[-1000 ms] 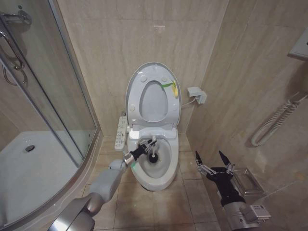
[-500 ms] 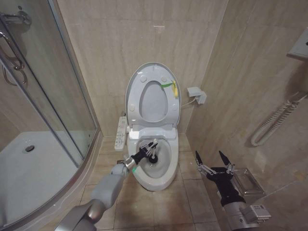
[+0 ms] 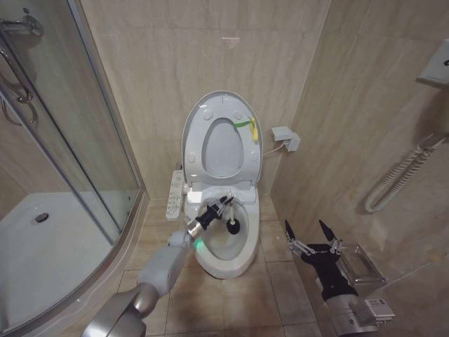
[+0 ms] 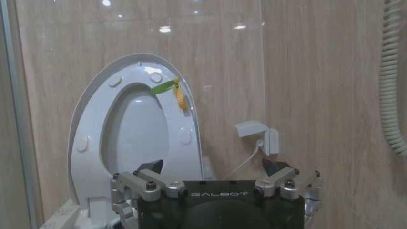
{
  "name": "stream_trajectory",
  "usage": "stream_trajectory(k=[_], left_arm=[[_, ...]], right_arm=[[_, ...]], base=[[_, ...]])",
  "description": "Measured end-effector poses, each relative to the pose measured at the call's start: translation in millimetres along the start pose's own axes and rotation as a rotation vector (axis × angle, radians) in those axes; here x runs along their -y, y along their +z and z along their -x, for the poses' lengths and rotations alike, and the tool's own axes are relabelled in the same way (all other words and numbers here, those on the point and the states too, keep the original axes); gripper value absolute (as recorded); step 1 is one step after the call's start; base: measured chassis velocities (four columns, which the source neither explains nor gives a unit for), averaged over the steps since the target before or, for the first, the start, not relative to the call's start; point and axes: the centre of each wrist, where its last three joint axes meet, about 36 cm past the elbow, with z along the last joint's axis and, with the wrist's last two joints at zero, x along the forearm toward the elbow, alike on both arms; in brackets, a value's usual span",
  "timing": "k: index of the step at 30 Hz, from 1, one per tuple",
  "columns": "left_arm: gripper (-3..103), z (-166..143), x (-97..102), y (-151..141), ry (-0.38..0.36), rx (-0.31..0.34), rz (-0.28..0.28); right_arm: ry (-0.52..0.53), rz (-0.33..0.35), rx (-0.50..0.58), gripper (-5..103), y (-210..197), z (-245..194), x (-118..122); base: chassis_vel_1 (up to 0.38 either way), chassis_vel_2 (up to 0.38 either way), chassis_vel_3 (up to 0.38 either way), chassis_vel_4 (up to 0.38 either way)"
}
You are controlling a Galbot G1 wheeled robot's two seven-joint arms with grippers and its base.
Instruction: Open the toilet lid, clean the toilet bowl with a toilet brush, close the toilet lid, and flush.
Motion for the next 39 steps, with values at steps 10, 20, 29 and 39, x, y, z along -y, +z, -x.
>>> stream_trajectory(k=[10, 20, 29, 39], left_arm=[[19, -38, -22.4, -2, 0.001, -0.045, 0.051], [19, -6, -33.6, -16, -0.039, -0.004, 0.131], [19, -58, -23.5, 10, -0.048, -0.125, 0.093], [19, -22, -44.2, -18, -0.169, 0.028, 0.091]], right_arm=[[0.0, 0.0, 0.0, 100, 0, 0, 0], [0.0, 0.0, 0.0, 100, 0, 0, 0], [0.0, 0.0, 0.0, 100, 0, 0, 0], [0.0, 0.0, 0.0, 100, 0, 0, 0]], base=[[0.0, 0.0, 0.0, 0.0], [0.0, 0.0, 0.0, 0.0], [0.0, 0.0, 0.0, 0.0], [0.0, 0.0, 0.0, 0.0]])
